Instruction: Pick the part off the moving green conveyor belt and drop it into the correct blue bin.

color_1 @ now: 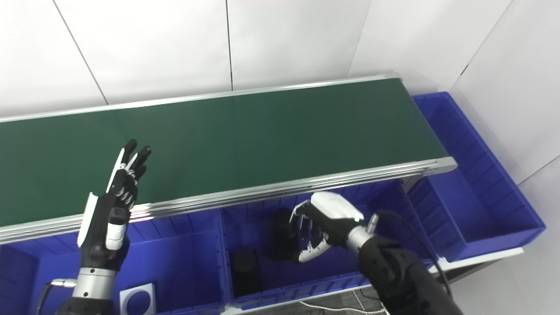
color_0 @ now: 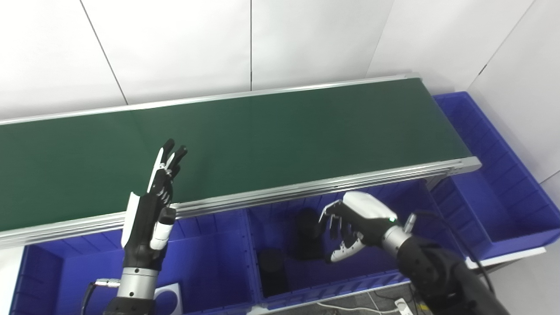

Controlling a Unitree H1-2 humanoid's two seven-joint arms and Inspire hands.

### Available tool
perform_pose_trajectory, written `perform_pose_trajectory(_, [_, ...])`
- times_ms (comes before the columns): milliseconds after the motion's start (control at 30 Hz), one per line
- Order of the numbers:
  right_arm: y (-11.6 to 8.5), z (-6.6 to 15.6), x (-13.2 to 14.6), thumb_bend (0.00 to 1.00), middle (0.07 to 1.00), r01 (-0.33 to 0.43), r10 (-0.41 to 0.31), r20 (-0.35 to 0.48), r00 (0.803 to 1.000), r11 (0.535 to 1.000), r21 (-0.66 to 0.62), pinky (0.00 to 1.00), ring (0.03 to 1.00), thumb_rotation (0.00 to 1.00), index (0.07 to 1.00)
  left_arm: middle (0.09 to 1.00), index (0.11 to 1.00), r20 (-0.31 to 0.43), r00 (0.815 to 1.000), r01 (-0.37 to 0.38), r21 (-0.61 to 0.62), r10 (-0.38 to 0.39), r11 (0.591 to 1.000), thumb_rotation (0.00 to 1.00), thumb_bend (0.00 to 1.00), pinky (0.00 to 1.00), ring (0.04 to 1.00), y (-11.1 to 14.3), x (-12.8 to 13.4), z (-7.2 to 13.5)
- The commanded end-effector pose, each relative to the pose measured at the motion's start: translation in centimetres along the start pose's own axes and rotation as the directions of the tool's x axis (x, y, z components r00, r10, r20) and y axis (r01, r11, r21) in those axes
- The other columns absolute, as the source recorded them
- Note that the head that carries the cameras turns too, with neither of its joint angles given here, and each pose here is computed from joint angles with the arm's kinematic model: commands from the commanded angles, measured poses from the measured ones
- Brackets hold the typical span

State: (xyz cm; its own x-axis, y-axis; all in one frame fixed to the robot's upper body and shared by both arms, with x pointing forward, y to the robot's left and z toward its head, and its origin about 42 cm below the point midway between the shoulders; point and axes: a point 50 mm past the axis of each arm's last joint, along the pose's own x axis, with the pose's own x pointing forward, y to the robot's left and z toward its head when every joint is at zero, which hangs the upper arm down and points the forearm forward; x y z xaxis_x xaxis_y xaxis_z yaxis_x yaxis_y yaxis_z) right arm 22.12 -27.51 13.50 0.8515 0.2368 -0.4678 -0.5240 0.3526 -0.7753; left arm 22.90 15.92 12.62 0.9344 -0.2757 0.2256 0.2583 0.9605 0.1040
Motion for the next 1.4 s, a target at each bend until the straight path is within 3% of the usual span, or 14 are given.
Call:
perform_pose_trajectory(0, [-1.4, 0.8, -0.8, 0.51, 0.445, 0.02, -0.02, 0.033, 0.999, 1.0, -0.014, 0.23, 0.36, 0.0, 0.539, 0.935, 1.0, 0.047, 0.999, 0.0, 0.008, 0.0, 1.0, 1.0, 0.79, 0.95, 0.968, 0.1, 0.6, 0.7])
perform_pose_trajectory(167, [-1.7, 0.9, -0.9, 0.51, 0.45, 0.012, -0.011, 0.039, 0.999, 0.999, -0.032, 0.24, 0.359, 0.0, 0.542, 0.933, 1.0, 0.05, 0.999, 0.002, 0.011, -0.002, 1.0, 1.0, 0.77, 0.95, 0.965, 0.1, 0.6, 0.8])
perform_pose_trajectory(333, [-1.1, 0.4, -0.5, 0.52, 0.494, 0.004, -0.003, 0.023, 1.0, 0.999, -0.053, 0.19, 0.417, 0.0, 0.485, 0.942, 1.0, 0.048, 0.999, 0.003, 0.01, -0.004, 1.0, 1.0, 0.76, 0.94, 0.972, 0.1, 0.5, 0.7])
perform_pose_trajectory(400, [-0.9, 0.3, -0.4, 0.53, 0.476, -0.001, 0.003, 0.022, 1.0, 0.998, -0.062, 0.17, 0.274, 0.0, 0.484, 0.942, 1.0, 0.047, 0.999, 0.0, 0.009, -0.001, 1.0, 1.0, 0.77, 0.94, 0.973, 0.1, 0.5, 0.7])
perform_pose_trajectory(667, [-1.0, 0.5, -0.5, 0.53, 0.471, 0.006, -0.004, 0.034, 0.999, 0.998, -0.055, 0.2, 0.256, 0.0, 0.483, 0.935, 1.0, 0.053, 0.999, 0.0, 0.012, -0.001, 1.0, 1.0, 0.76, 0.94, 0.963, 0.1, 0.6, 0.8])
perform_pose_trajectory(733, [-1.2, 0.8, -0.6, 0.53, 0.447, 0.01, -0.008, 0.084, 0.996, 1.0, -0.024, 0.28, 0.361, 0.0, 0.523, 0.935, 1.0, 0.051, 0.999, -0.001, 0.011, 0.0, 1.0, 1.0, 0.77, 0.95, 0.969, 0.1, 0.5, 0.7])
perform_pose_trajectory(767, [-1.4, 1.0, -0.8, 0.83, 0.634, 0.008, -0.008, 0.115, 0.993, 1.0, -0.007, 0.45, 0.557, 0.23, 0.665, 0.937, 1.0, 0.049, 0.999, -0.001, 0.014, 0.0, 1.0, 1.0, 0.77, 0.96, 0.969, 0.1, 0.5, 0.7])
perform_pose_trajectory(833, [-1.7, 1.4, -1.0, 0.97, 0.792, 0.004, -0.009, 0.176, 0.984, 0.999, 0.034, 0.6, 0.731, 0.41, 0.782, 0.937, 1.0, 0.046, 0.999, 0.0, 0.017, 0.0, 1.0, 1.0, 0.78, 0.94, 0.962, 0.1, 0.5, 0.6])
perform_pose_trajectory(867, [-1.8, 1.6, -1.1, 0.98, 0.834, 0.0, -0.011, 0.203, 0.979, 0.999, 0.053, 0.63, 0.773, 0.46, 0.815, 0.936, 1.0, 0.045, 0.999, 0.0, 0.017, -0.001, 1.0, 1.0, 0.77, 0.92, 0.959, 0.1, 0.4, 0.6])
perform_pose_trajectory(967, [-2.1, 2.6, -1.1, 1.0, 0.935, 0.009, -0.063, 0.316, 0.947, 0.986, 0.169, 0.71, 0.888, 0.58, 0.89, 0.934, 1.0, 0.041, 0.999, 0.004, 0.022, -0.004, 1.0, 1.0, 0.77, 0.88, 0.947, 0.0, 0.3, 0.6])
perform_pose_trajectory(1000, [-2.2, 3.1, -1.1, 1.0, 0.972, 0.009, -0.092, 0.355, 0.93, 0.973, 0.23, 0.81, 0.954, 0.64, 0.924, 0.933, 1.0, 0.04, 0.999, 0.005, 0.024, -0.006, 1.0, 1.0, 0.78, 0.89, 0.944, 0.0, 0.2, 0.6])
perform_pose_trajectory(1133, [-2.0, 4.9, -0.7, 1.0, 0.999, 0.019, -0.249, 0.466, 0.849, 0.896, 0.443, 0.94, 0.997, 0.71, 0.964, 0.935, 1.0, 0.047, 0.999, 0.01, 0.024, -0.011, 1.0, 1.0, 0.76, 0.87, 0.942, 0.1, 0.1, 0.6])
perform_pose_trajectory(1367, [0.3, 7.4, 1.7, 1.0, 1.0, 0.047, -0.479, 0.471, 0.741, 0.736, 0.675, 0.97, 1.0, 0.79, 0.991, 0.935, 1.0, 0.041, 0.999, 0.031, 0.021, -0.032, 0.999, 1.0, 0.78, 0.89, 0.948, -0.3, -0.5, 0.2])
